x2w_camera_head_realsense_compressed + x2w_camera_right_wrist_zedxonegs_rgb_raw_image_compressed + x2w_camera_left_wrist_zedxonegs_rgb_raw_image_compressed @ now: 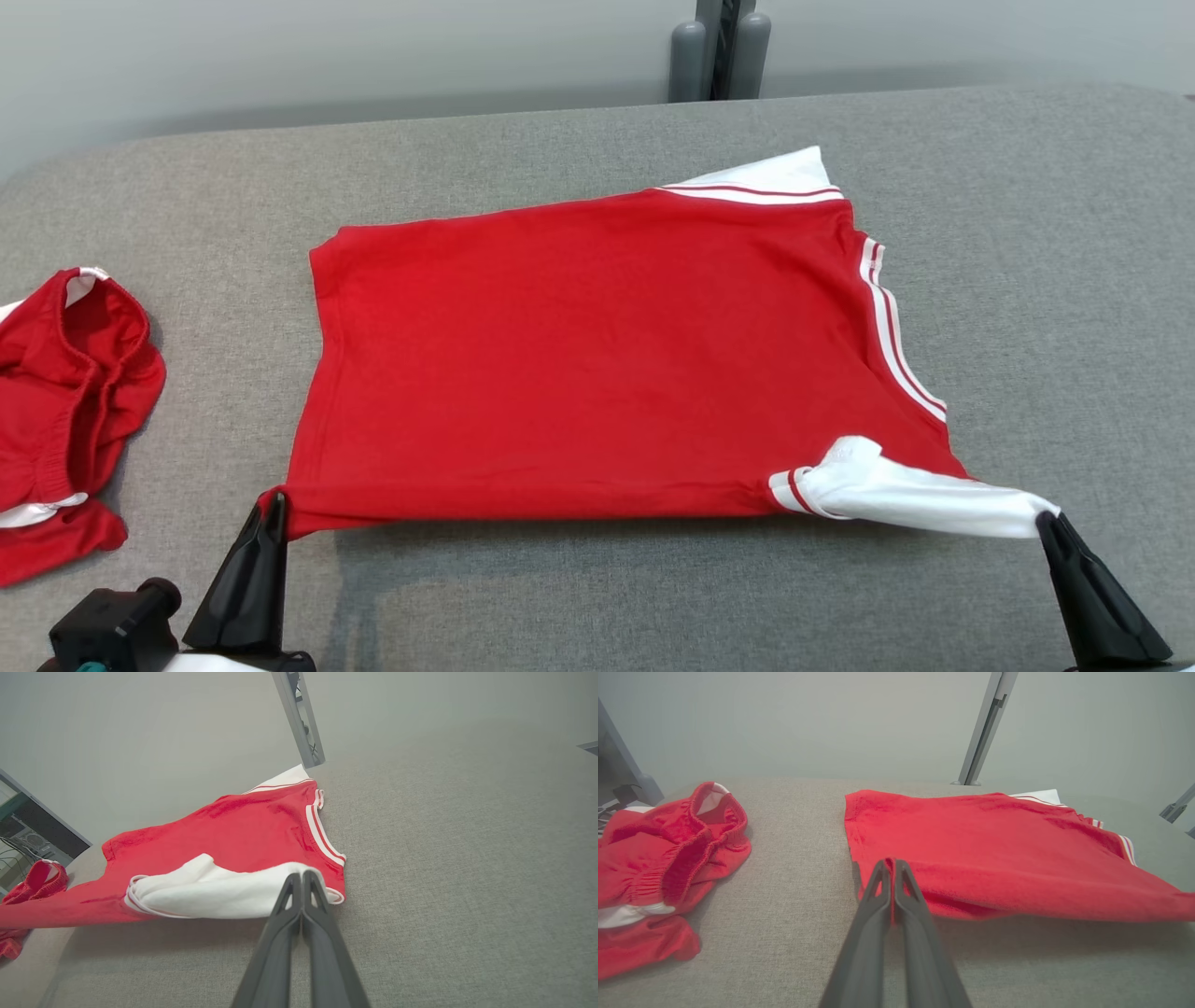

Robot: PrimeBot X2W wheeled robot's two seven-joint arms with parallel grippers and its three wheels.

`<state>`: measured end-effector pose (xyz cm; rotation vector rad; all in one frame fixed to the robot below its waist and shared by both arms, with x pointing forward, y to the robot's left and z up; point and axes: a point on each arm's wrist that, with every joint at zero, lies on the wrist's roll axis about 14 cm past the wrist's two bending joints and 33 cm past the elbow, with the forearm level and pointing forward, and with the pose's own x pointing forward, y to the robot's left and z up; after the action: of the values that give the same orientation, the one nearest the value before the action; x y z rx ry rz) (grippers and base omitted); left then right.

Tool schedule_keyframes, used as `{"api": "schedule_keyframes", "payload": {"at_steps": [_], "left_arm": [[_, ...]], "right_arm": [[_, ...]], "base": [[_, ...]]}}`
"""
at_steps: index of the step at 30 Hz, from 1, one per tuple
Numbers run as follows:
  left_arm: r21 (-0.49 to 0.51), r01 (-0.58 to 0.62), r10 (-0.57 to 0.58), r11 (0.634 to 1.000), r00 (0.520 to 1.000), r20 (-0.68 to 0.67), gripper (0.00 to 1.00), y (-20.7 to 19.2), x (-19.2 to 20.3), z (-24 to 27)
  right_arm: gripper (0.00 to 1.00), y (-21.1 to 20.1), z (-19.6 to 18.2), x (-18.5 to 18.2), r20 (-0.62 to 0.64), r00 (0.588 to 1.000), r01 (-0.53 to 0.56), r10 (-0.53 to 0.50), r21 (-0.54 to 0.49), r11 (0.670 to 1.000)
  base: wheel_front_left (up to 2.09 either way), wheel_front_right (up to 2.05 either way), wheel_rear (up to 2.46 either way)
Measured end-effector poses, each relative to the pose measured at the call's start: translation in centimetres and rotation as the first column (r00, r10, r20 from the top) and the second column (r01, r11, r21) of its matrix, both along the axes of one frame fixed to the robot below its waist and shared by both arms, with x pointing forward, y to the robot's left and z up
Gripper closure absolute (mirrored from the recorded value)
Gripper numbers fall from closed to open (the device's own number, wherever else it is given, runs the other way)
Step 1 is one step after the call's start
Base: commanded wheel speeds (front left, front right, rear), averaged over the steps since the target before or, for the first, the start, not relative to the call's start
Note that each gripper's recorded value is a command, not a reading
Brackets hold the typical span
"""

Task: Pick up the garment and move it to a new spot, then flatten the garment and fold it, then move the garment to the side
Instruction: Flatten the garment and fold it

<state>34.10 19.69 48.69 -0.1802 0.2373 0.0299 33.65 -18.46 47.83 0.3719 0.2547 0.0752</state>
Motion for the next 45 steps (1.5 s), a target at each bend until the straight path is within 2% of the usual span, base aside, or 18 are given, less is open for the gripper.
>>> {"api": "schedule_keyframes", "payload": {"at_steps": [9,18,25,34,35,36,37,38,39,45], "left_arm": [[-0.006,0.026,-0.027,1.0,0.999,-0.037,1.0,-0.6,0.5,-0.7],[0.008,0.08,-0.08,0.997,0.996,-0.034,1.0,-0.9,4.7,-1.6],[-0.024,0.077,-0.079,0.997,0.991,-0.109,1.0,-0.8,7.2,-5.6],[-0.055,0.055,-0.064,0.997,0.984,-0.168,1.0,-0.7,7.6,-9.9],[-0.055,0.055,-0.063,0.997,0.984,-0.164,0.93,-0.7,7.7,-10.0],[-0.055,0.05,-0.058,0.997,0.987,-0.152,0.67,-0.6,7.8,-9.9],[-0.054,0.045,-0.052,0.998,0.988,-0.146,0.14,-0.5,7.8,-9.9],[-0.054,0.04,-0.047,0.998,0.989,-0.142,0.0,-0.5,7.8,-10.0],[-0.051,0.031,-0.037,0.998,0.991,-0.126,0.0,-0.3,7.8,-9.7],[-0.043,-0.04,0.042,0.998,0.997,0.062,0.0,0.6,8.3,-6.2]], "right_arm": [[1.0,0.5,0.7,1.6,0.025,0.999,-0.028,0.029,-0.056,0.998],[1.0,2.7,3.6,8.0,0.181,0.97,-0.131,0.163,-0.177,0.975],[1.0,4.1,-0.3,12.3,0.124,0.965,-0.203,0.231,-0.203,0.958],[1.0,4.4,-5.9,13.7,0.032,0.973,-0.219,0.227,-0.16,0.963],[1.0,4.4,-5.9,13.8,0.04,0.974,-0.215,0.224,-0.159,0.964],[0.83,4.4,-5.8,14.0,0.052,0.974,-0.209,0.22,-0.158,0.965],[0.59,4.3,-5.8,14.1,0.06,0.975,-0.202,0.214,-0.156,0.967],[0.2,4.2,-5.7,14.1,0.071,0.976,-0.194,0.206,-0.153,0.969],[0.0,4.2,-5.7,14.0,0.078,0.976,-0.189,0.202,-0.151,0.97],[0.0,3.0,-3.2,14.0,0.187,0.969,-0.122,0.159,-0.194,0.973]], "base": [[0.0,0.0,0.0],[0.0,0.0,0.0],[0.0,0.0,0.0],[0.0,0.0,0.0],[0.0,0.0,0.0],[0.0,0.0,0.0],[0.0,0.0,0.0],[0.0,0.0,0.0],[0.0,0.0,0.0],[0.0,0.0,0.0]]}}
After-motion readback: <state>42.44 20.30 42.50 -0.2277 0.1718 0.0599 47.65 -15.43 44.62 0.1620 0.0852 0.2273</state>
